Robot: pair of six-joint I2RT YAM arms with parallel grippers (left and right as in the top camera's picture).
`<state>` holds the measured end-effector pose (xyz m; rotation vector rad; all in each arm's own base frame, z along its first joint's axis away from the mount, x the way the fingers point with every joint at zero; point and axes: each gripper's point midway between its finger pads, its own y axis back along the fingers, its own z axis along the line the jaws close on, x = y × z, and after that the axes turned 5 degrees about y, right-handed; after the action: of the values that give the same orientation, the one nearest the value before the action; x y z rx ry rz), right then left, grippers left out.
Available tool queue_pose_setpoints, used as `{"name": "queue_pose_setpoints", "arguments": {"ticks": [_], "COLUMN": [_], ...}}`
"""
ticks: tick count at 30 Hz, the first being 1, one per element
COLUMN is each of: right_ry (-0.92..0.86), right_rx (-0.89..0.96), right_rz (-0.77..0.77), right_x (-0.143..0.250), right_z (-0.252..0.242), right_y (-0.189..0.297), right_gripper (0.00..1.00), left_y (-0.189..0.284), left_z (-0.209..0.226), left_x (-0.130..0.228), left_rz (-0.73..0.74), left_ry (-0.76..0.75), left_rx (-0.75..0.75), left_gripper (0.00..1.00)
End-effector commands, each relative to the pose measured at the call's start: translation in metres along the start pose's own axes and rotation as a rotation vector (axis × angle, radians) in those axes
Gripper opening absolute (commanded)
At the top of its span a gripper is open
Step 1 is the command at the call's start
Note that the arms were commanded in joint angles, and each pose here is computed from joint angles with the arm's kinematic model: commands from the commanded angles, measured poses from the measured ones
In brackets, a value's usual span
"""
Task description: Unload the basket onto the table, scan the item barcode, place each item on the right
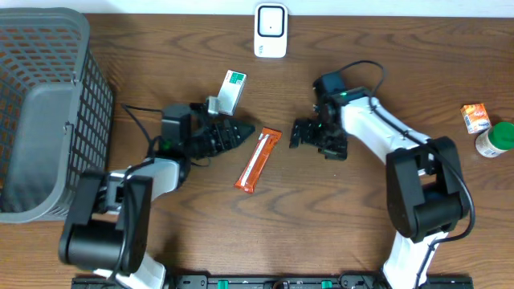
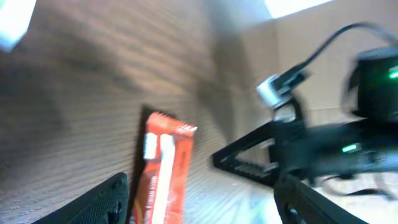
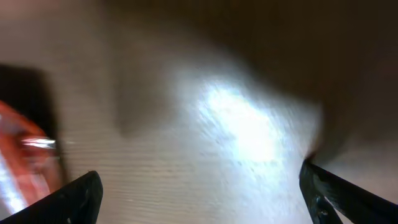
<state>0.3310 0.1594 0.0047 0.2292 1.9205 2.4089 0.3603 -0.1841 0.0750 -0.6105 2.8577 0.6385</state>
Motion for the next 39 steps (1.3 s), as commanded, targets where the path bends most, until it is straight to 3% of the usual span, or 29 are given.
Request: {"name": "queue_pose_setpoints", "arguments": {"ticks": [1, 12, 16, 18, 19, 20, 21, 23, 34, 39], "right_ry": [-0.080, -0.060, -0.031, 0.063, 0.099, 0.108, 0.093, 0.038, 0.053, 0.011], "right_rx": [0.231, 0.264, 0.125, -0.008, -0.045, -0.049, -0.042, -0.009, -0.030, -0.032], "right_rz": [0.032, 0.037, 0.009, 0.028, 0.033, 0.030, 0.027, 0.011, -0.097, -0.100], "right_x": [0.018, 0.023, 0.012, 0.012, 0.012, 0.011, 0.011, 0.009, -0.003, 0.004], "right_z": [-0.031, -0.007, 0.022, 0.047, 0.054, 0.055, 0.054, 0.050, 0.075, 0.085], "right_y": [-0.025, -0.006, -0.012, -0.013, -0.013, -0.013, -0.013, -0.014, -0.014, -0.017], "right_gripper": [0.99, 0.99, 0.99, 0.99, 0.98, 0.86, 0.83, 0.82, 0.97, 0.95], "left_y": [0.018, 0.043, 0.043, 0.044, 0.045, 0.046, 0.047, 0.049, 0.053, 0.054], "left_z": [-0.019, -0.025, -0.009, 0.004, 0.009, 0.016, 0.018, 0.026, 0.043, 0.043], "left_x": [-0.007, -0.008, 0.006, 0.016, 0.021, 0.027, 0.030, 0.037, 0.047, 0.047], "left_rz": [-0.006, -0.015, 0.029, 0.057, 0.071, 0.087, 0.096, 0.117, 0.141, 0.141], "left_ry": [-0.029, -0.025, -0.005, 0.008, 0.011, 0.024, 0.026, 0.031, 0.040, 0.041], "left_rx": [0.061, 0.037, -0.023, -0.074, -0.094, -0.123, -0.133, -0.169, -0.252, -0.252], "left_gripper": [0.77, 0.79, 0.79, 0.79, 0.79, 0.79, 0.79, 0.79, 0.79, 0.79]}}
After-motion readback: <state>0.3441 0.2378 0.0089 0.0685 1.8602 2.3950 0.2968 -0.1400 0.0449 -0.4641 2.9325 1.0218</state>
